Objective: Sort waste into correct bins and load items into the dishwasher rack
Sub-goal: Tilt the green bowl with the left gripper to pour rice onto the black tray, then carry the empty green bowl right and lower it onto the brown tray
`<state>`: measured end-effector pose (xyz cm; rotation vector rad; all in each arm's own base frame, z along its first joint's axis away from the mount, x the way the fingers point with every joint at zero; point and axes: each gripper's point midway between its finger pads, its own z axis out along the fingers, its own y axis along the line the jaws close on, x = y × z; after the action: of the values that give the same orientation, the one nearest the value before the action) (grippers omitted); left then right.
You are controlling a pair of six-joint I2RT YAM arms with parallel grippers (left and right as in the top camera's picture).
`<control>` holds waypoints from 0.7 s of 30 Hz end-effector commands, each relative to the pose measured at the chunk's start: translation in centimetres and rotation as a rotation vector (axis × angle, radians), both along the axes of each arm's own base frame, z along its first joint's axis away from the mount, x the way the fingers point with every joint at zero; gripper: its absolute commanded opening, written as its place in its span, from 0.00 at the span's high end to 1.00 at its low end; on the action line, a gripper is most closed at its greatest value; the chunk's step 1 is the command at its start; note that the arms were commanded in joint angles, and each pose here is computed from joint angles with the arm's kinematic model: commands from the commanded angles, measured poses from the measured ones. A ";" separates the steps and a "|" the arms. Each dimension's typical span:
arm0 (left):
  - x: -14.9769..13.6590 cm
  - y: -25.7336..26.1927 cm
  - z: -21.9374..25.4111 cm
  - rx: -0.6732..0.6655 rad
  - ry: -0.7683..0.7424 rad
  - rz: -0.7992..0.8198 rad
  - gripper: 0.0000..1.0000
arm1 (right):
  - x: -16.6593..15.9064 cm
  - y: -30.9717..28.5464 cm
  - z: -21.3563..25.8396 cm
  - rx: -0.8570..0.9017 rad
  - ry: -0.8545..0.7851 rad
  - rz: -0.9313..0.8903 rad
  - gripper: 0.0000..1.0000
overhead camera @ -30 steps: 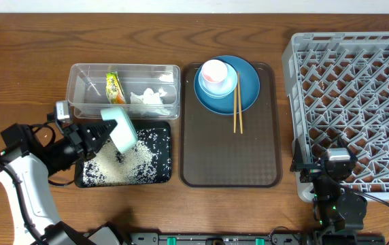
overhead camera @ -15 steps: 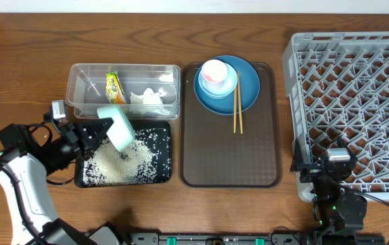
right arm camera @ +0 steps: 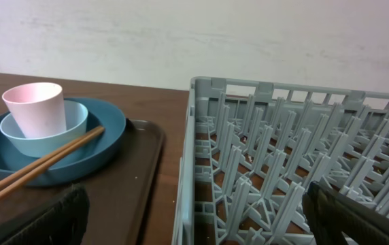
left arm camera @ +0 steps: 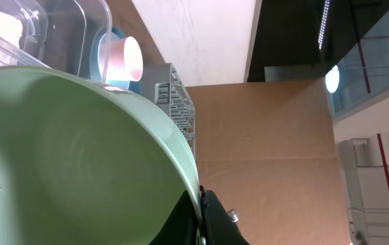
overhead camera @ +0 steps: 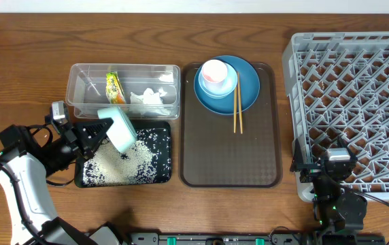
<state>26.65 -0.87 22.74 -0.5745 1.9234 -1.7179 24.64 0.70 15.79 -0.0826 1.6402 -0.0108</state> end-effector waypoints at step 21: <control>-0.5 -6.8 -3.8 0.193 0.135 -0.269 0.94 | 0.0 -0.2 0.0 -0.008 -0.003 -0.008 0.01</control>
<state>26.24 -6.60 20.02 -0.3474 2.2134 -1.6822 24.64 0.70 15.79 -0.0826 1.6402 -0.0108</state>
